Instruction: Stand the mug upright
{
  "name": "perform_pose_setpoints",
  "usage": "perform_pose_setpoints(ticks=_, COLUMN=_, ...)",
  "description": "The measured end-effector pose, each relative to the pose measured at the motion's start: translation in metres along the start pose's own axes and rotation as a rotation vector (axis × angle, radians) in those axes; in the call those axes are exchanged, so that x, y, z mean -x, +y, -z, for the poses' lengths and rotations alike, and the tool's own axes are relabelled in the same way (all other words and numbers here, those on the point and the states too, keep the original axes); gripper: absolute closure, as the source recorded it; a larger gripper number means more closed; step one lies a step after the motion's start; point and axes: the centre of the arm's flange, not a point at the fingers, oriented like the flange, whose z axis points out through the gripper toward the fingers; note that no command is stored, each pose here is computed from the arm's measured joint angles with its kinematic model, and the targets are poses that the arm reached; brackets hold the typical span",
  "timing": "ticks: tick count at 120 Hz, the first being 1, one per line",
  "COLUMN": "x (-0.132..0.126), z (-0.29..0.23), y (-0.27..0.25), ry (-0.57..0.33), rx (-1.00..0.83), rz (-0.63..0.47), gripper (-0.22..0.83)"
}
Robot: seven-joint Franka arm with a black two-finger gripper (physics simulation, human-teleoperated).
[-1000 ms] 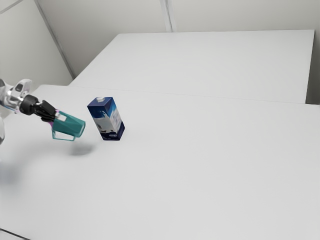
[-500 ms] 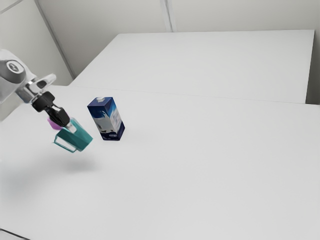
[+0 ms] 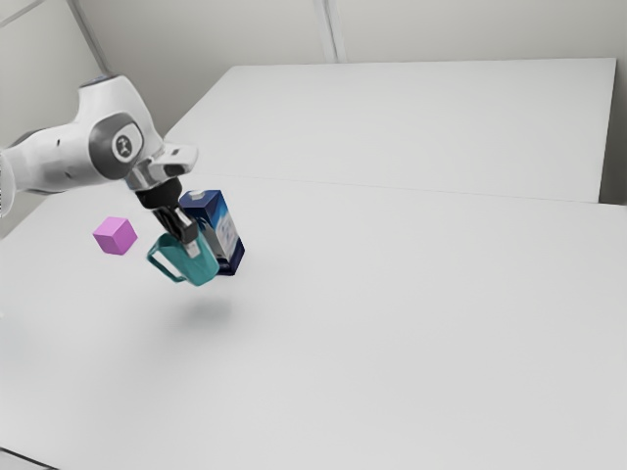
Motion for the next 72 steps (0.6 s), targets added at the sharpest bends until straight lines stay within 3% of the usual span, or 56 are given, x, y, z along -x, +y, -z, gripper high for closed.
perform_pose_setpoints(ticks=72, x=-0.041, z=-0.073, y=0.061, ry=-0.066, rx=-0.093, rz=0.01, gripper=0.78)
